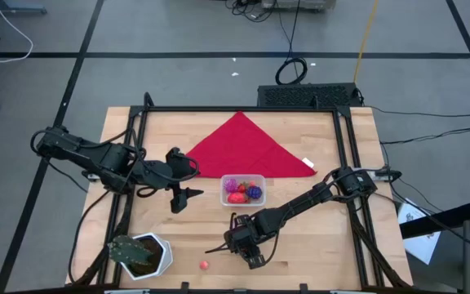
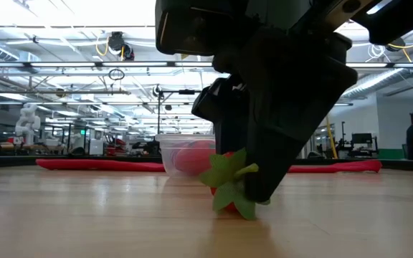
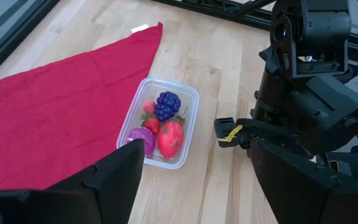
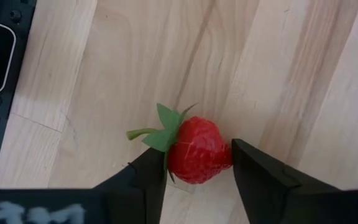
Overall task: Pick and placing Produce into tupperware
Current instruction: Put the red strawberry in the transparent bin
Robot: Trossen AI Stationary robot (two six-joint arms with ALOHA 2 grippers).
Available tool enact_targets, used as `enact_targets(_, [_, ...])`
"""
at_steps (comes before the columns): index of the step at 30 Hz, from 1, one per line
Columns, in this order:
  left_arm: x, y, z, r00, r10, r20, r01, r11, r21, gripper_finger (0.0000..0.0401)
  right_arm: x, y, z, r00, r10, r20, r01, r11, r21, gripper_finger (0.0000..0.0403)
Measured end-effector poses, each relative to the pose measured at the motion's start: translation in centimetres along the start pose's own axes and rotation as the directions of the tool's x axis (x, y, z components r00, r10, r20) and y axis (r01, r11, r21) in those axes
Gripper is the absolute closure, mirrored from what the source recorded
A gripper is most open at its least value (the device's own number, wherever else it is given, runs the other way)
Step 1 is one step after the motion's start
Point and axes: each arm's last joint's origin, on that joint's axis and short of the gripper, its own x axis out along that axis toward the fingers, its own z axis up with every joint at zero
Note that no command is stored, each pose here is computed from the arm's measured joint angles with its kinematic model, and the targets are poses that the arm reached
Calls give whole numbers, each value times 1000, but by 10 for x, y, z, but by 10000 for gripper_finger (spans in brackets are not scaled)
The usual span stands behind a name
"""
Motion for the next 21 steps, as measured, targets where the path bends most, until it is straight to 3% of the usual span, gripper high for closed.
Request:
enact_targets(13, [0,0,0,1000,0,0,0,1000,0,105,-4,-5,1,1000,-6,0,6,1000,11,246])
enact_targets(21, [0,0,0,1000,-1,0,1,1000,-1,105,-39,1,6,998,-9,64,10,1000,-13,247])
